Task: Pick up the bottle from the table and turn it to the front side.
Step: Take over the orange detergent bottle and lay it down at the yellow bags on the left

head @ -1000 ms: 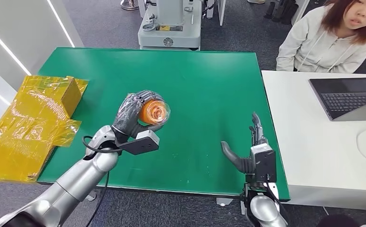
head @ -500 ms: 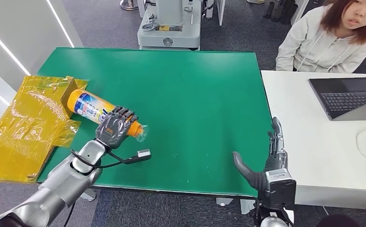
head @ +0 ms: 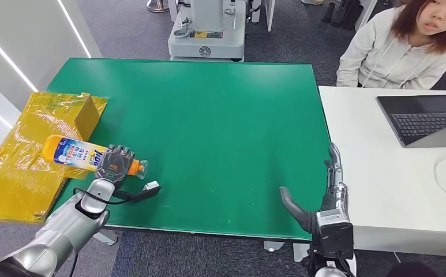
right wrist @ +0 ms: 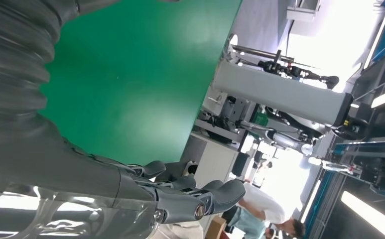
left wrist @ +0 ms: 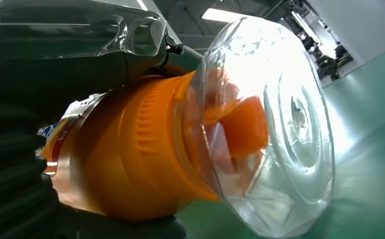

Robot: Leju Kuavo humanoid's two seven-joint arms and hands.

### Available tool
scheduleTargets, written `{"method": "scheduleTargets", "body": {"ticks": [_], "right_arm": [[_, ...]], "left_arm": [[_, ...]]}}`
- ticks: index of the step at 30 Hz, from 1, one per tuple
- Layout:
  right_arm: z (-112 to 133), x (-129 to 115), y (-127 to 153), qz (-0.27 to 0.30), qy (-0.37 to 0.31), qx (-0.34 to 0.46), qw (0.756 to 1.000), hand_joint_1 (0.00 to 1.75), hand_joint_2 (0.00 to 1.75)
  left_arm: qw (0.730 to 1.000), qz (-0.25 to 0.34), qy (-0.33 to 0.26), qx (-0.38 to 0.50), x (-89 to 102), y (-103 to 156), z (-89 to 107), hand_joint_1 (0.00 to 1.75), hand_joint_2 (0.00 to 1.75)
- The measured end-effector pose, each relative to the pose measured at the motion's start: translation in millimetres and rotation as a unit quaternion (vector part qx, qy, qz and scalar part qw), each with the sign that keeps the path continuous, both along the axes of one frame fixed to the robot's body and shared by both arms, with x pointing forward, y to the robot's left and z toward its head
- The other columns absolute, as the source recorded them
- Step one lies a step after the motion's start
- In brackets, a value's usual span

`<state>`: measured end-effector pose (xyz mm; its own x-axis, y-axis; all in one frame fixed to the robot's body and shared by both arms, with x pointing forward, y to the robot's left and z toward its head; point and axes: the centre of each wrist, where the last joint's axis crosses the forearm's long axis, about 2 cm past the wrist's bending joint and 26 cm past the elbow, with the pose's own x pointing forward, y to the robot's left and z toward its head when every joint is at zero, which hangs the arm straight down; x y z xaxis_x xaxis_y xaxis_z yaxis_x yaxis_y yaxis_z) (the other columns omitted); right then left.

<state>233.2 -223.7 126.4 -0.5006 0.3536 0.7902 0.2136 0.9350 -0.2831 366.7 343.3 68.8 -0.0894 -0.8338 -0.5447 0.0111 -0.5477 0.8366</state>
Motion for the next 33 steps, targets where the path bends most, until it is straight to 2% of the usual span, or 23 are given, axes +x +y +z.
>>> {"method": "scheduleTargets", "body": {"ticks": [2, 4, 6, 7, 8, 17, 25, 29, 31, 33], "right_arm": [[0, 0, 1, 0.0, 0.0, -0.003, 1.0, 0.0, 1.75], [0, -1, 1, 0.001, 0.002, -0.006, 1.0, 0.0, 1.75], [-1, -2, 2, 0.004, 0.003, -0.008, 1.0, 0.0, 1.75], [-1, -2, 2, 0.005, 0.003, -0.009, 1.0, 0.0, 1.75], [-1, -2, 2, 0.006, 0.003, -0.01, 1.0, 0.0, 1.75], [-1, -4, 7, 0.019, 0.009, -0.008, 1.0, 0.0, 1.75], [-1, -4, 9, 0.031, 0.024, -0.005, 0.999, 0.0, 1.75], [-2, -4, 9, 0.034, 0.028, -0.006, 0.999, 0.0, 1.75], [-3, -6, 9, 0.034, 0.029, -0.006, 0.999, 0.0, 1.75], [-5, -8, 9, 0.033, 0.032, -0.003, 0.999, 0.0, 1.75]], "left_arm": [[1.0, 0.011, 0.001, -0.002, 2.6, 4, 1.5, 1.65, 1.75], [1.0, 0.018, 0.001, -0.005, 4.5, 8, 2.7, 1.08, 1.75], [1.0, 0.02, 0.003, -0.009, 6.0, 10, 3.8, 0.28, 1.75], [1.0, 0.018, 0.004, -0.011, 6.6, 11, 4.3, 0.1, 1.75], [1.0, 0.015, 0.005, -0.014, 7.2, 11, 4.9, 0.0, 1.75], [0.998, -0.008, 0.009, -0.058, 11.4, 12, 9.3, 0.0, 1.75], [0.984, -0.009, -0.002, -0.177, 4.1, 6, 1.6, 0.0, 1.75], [0.953, -0.032, -0.021, -0.301, -9.2, -8, -9.9, 0.0, 1.75], [0.925, -0.045, -0.034, -0.376, -17.1, -20, -14.3, 0.0, 1.75], [0.885, -0.06, -0.054, -0.459, -24.7, -36, -14.8, 0.0, 1.75]]}}
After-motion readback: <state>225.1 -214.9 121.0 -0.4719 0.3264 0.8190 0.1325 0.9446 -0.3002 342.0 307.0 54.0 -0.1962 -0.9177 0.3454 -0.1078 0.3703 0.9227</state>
